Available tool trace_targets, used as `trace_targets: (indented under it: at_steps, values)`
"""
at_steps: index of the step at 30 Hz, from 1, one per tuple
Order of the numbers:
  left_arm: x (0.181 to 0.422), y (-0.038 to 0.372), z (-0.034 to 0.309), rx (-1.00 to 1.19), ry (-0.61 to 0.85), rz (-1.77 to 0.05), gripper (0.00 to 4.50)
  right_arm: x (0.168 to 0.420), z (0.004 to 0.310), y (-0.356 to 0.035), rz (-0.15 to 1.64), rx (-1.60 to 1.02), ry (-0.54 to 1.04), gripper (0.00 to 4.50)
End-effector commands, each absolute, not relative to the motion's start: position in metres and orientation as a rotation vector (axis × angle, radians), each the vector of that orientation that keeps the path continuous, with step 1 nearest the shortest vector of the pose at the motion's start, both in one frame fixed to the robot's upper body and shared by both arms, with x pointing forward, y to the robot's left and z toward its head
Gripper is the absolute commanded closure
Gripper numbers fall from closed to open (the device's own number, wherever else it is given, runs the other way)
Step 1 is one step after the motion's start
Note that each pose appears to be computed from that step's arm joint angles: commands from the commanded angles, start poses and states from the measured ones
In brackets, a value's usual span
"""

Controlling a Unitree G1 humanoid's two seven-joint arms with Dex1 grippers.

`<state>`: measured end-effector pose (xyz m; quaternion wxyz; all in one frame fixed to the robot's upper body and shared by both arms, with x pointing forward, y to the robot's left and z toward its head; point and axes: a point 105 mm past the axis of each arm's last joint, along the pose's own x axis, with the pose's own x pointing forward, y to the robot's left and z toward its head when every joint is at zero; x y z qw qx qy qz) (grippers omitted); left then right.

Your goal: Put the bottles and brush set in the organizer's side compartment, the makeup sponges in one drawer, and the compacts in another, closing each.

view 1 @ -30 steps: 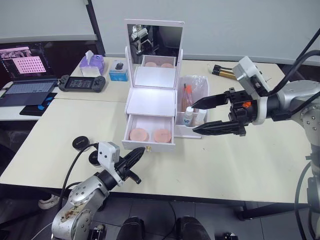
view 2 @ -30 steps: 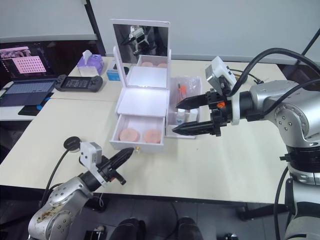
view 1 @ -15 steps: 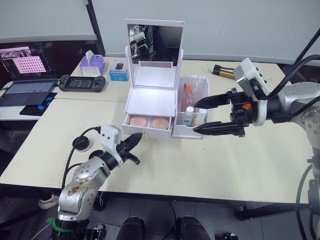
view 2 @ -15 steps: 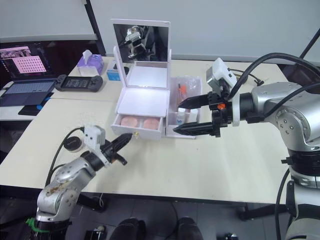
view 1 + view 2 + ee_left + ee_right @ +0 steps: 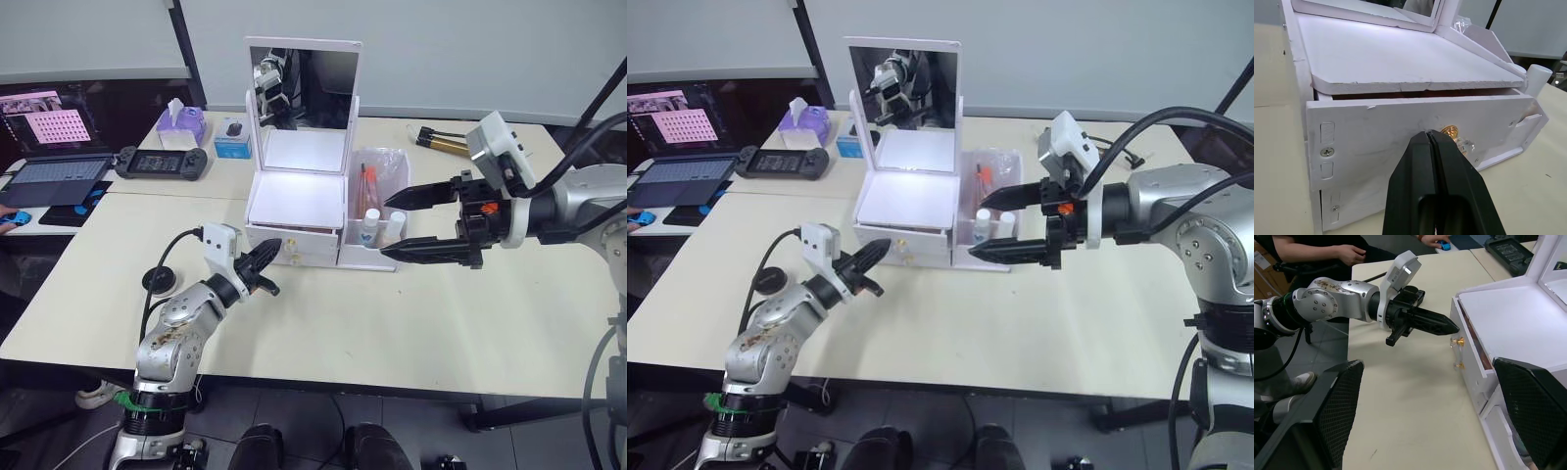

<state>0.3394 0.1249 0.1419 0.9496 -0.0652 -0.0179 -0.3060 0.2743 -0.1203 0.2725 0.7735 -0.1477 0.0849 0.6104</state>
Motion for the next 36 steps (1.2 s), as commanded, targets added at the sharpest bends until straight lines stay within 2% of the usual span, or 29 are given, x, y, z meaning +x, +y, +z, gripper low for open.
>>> trace_targets:
  at_steps: [1, 7, 12, 19, 23, 26, 30, 36]
  values:
    - [0.341, 0.120, 0.152, -0.108, -0.080, -0.652, 4.47, 0.269, 0.283, -0.122, 1.312, -0.338, 0.136, 0.00]
    - [0.344, 0.116, 0.152, -0.106, -0.079, -0.674, 4.47, 0.268, 0.283, -0.123, 1.300, -0.333, 0.131, 0.00]
    - [0.356, 0.123, 0.155, -0.086, -0.082, -0.659, 4.47, 0.268, 0.283, -0.122, 1.295, -0.331, 0.128, 0.00]
    - [0.357, 0.118, 0.154, -0.076, -0.071, -0.693, 4.47, 0.270, 0.283, -0.122, 1.292, -0.335, 0.124, 0.00]
    - [0.344, 0.132, 0.146, -0.078, -0.018, -0.727, 4.47, 0.271, 0.286, -0.122, 1.292, -0.335, 0.113, 0.00]
    - [0.327, 0.138, 0.159, -0.168, -0.060, -0.792, 4.47, 0.272, 0.286, -0.121, 1.291, -0.343, 0.113, 0.00]
    - [0.303, 0.153, 0.150, -0.144, -0.026, -0.803, 3.62, 0.274, 0.286, -0.119, 1.298, -0.343, 0.112, 0.00]
    - [0.261, 0.163, 0.139, -0.190, 0.021, -0.809, 1.83, 0.277, 0.287, -0.116, 1.329, -0.341, 0.118, 0.00]
